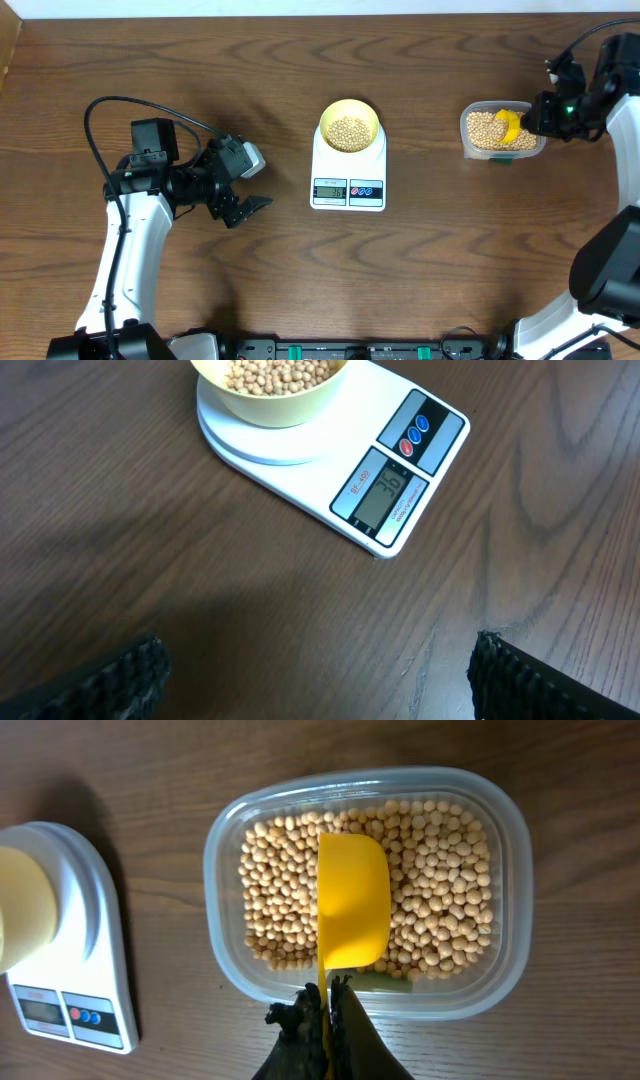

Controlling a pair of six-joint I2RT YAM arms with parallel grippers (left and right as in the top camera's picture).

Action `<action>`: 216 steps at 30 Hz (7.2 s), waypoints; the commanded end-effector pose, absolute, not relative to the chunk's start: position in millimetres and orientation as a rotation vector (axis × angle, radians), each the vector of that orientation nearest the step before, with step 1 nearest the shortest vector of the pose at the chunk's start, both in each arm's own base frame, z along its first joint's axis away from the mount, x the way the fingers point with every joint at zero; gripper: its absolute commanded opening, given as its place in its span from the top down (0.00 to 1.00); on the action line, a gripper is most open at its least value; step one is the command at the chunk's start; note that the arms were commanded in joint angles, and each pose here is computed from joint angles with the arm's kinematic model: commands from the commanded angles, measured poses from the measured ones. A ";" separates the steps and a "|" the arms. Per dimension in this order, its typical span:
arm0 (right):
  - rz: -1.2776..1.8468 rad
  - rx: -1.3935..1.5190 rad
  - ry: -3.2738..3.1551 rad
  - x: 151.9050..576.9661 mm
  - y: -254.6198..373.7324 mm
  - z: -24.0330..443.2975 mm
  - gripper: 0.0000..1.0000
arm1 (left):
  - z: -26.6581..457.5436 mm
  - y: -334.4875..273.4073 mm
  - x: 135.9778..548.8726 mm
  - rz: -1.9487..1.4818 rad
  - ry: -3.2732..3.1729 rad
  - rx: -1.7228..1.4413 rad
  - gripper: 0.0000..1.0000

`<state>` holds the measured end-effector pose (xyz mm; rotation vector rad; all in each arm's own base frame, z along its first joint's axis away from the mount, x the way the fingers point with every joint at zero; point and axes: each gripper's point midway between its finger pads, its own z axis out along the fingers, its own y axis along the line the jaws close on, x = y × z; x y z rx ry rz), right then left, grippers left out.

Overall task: Scoop item into bowl and weigh 50g on scale
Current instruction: 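Dip scoop into the soybeans with right gripper and scoop, then lift filled scoop with right gripper and carry it over the bowl, then tilt scoop with right gripper to pour soybeans into bowl, then move empty yellow scoop with right gripper back to the soybean tub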

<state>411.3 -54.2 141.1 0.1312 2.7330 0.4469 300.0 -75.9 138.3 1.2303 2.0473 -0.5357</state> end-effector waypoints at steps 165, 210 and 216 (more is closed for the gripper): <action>0.487 -1.165 2.030 427.7 219.7 216.5 0.99 | 133.9 -76.0 297.3 -0.556 2.061 1.222 0.02; 0.480 -1.224 1.958 428.4 223.7 221.2 0.99 | 133.9 -76.0 297.3 -0.556 2.061 1.222 0.03; 0.478 -1.228 1.955 428.5 223.9 221.3 0.99 | 133.9 -76.0 297.3 -0.556 2.061 1.222 0.02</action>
